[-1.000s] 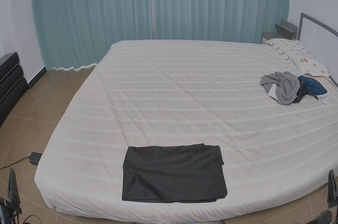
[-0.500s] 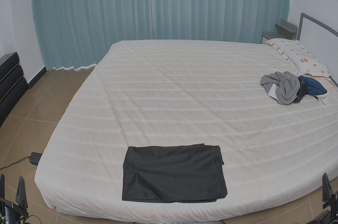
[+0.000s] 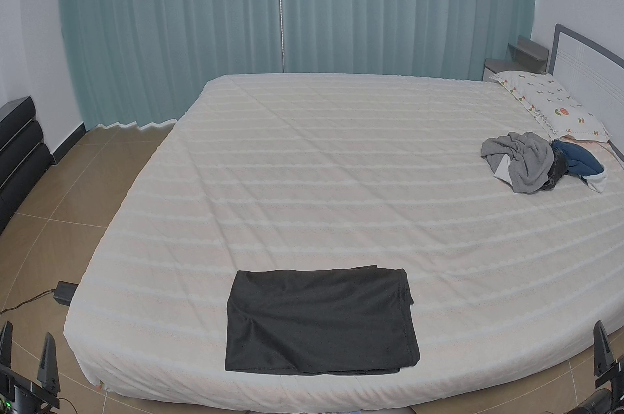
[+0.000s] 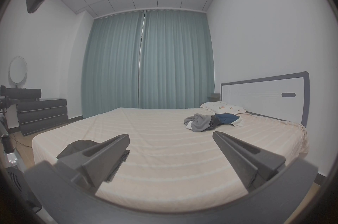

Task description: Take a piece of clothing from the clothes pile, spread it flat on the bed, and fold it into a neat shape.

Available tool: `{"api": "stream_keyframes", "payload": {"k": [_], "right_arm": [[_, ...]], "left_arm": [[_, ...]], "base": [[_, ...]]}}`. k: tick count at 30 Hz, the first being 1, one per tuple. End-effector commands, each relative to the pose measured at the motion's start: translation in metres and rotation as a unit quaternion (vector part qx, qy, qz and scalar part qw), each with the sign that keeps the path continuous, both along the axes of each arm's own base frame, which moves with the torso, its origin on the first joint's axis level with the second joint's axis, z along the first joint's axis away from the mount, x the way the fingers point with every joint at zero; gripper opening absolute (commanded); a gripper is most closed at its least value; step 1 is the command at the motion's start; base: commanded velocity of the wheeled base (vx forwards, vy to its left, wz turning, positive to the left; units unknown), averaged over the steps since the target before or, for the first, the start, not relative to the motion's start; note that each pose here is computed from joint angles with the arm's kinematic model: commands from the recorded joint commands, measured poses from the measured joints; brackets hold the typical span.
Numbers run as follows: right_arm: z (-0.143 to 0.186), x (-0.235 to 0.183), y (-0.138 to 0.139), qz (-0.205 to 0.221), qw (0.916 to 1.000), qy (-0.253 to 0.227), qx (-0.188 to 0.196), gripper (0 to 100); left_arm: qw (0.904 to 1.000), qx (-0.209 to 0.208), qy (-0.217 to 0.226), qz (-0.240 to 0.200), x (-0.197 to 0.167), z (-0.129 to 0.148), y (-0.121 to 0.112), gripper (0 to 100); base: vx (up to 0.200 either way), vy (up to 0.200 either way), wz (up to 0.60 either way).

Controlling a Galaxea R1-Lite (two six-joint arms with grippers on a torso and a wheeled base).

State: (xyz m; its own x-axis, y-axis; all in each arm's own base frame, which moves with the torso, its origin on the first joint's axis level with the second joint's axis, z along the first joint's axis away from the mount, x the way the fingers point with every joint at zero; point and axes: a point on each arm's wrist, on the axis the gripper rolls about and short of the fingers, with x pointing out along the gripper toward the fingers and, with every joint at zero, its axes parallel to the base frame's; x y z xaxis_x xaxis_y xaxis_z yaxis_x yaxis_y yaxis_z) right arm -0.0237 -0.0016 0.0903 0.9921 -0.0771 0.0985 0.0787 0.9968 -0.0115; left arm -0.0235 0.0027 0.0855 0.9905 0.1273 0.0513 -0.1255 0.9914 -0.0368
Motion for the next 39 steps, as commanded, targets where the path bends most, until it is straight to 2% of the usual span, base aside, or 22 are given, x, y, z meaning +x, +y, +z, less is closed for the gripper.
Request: {"api": "stream_keyframes", "payload": {"k": [1,3,7,8,10,11,17,39], "right_arm": [[-0.0065,0.0006,0.0001,0.002,0.9999,0.011,-0.002,100],[-0.0065,0.0006,0.0001,0.002,0.9999,0.012,-0.011,100],[-0.0066,0.0006,0.0001,0.001,0.9997,0.014,-0.022,100],[-0.0075,0.0009,0.0002,0.003,0.9997,0.019,-0.018,100],[-0.013,0.0012,0.0011,0.023,0.9985,0.042,0.027,100],[-0.0137,0.0006,0.0013,0.031,0.9977,0.051,0.033,100],[-0.0146,0.0008,0.0017,0.034,0.9978,0.056,-0.001,100],[-0.0146,0.0011,0.002,0.045,0.9977,0.05,0.004,100]], "left_arm": [[0.9988,-0.008,0.017,-0.046,0.001,-0.0077,-0.002,100],[0.9979,0.015,0.031,-0.056,0.0007,-0.0094,-0.0025,100],[0.9978,0.017,0.03,-0.057,0.0007,-0.0097,-0.0025,100],[0.9979,0.013,0.029,-0.057,0.0007,-0.0095,-0.0026,100],[0.9979,0.012,0.029,-0.057,0.0007,-0.0095,-0.0026,100],[0.9979,0.013,0.029,-0.057,0.0007,-0.0095,-0.0026,100],[0.9979,0.011,0.03,-0.057,0.0008,-0.0095,-0.0026,100],[0.9982,0.004,0.028,-0.054,0.0007,-0.0094,-0.0024,100]], "base": [[0.0,0.0,0.0],[0.0,0.0,0.0],[0.0,0.0,0.0],[0.0,0.0,0.0],[0.0,0.0,0.0],[0.0,0.0,0.0],[0.0,0.0,0.0],[0.0,0.0,0.0]]}}
